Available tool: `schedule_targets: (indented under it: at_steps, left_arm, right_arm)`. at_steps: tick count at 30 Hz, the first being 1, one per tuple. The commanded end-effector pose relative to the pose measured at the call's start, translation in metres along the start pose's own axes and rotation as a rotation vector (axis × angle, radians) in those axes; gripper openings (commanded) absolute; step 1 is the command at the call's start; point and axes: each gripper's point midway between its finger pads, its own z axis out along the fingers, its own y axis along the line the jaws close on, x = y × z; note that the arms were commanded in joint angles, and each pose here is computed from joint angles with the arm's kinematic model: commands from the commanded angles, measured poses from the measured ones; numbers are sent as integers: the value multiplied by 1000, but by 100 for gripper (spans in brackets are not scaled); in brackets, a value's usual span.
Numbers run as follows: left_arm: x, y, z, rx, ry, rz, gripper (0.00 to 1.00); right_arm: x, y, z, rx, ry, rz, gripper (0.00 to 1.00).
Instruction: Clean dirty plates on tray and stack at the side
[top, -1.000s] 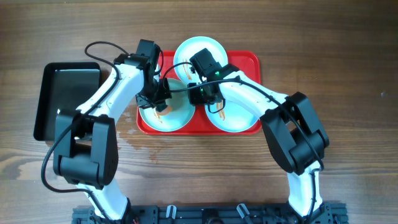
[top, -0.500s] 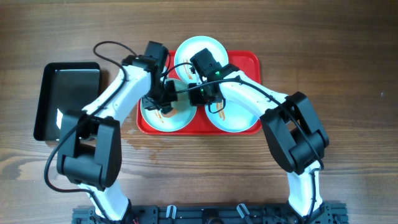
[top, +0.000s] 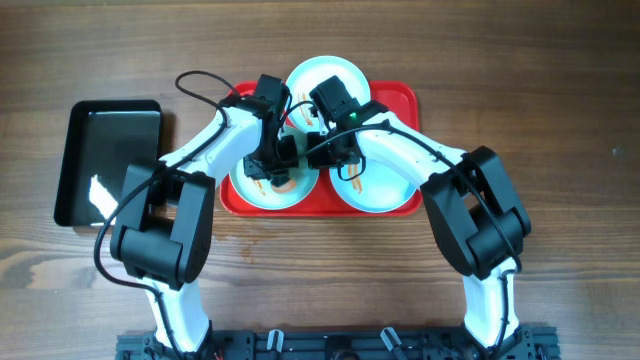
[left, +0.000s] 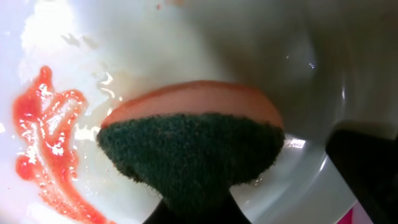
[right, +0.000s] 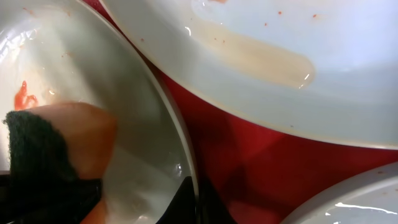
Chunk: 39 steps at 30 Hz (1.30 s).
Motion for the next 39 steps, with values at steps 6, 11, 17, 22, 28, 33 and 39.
schedule_targets:
  at_steps: [6, 11, 17, 22, 28, 33, 39]
  left_arm:
    - [-4, 34, 11, -193, -23, -10, 8]
    - [-6, 52, 7, -293, -44, -6, 31]
    - [-11, 54, 5, -312, -69, -2, 65]
    - [-20, 46, -15, -296, -100, -3, 35]
    - [-31, 30, -59, -233, -191, -2, 46]
    - [-25, 16, -62, -152, -168, 2, 55]
    - [-19, 16, -55, -141, -148, -15, 50]
  right_arm:
    - [5, 1, 11, -5, 32, 7, 4]
    - [5, 1, 11, -5, 32, 6, 4]
    - [5, 1, 11, -6, 31, 6, 4]
    - [4, 1, 11, -7, 29, 8, 4]
    - [4, 1, 11, -6, 29, 17, 4]
    - [5, 1, 11, -6, 30, 17, 4]
    - [5, 1, 11, -5, 32, 17, 4]
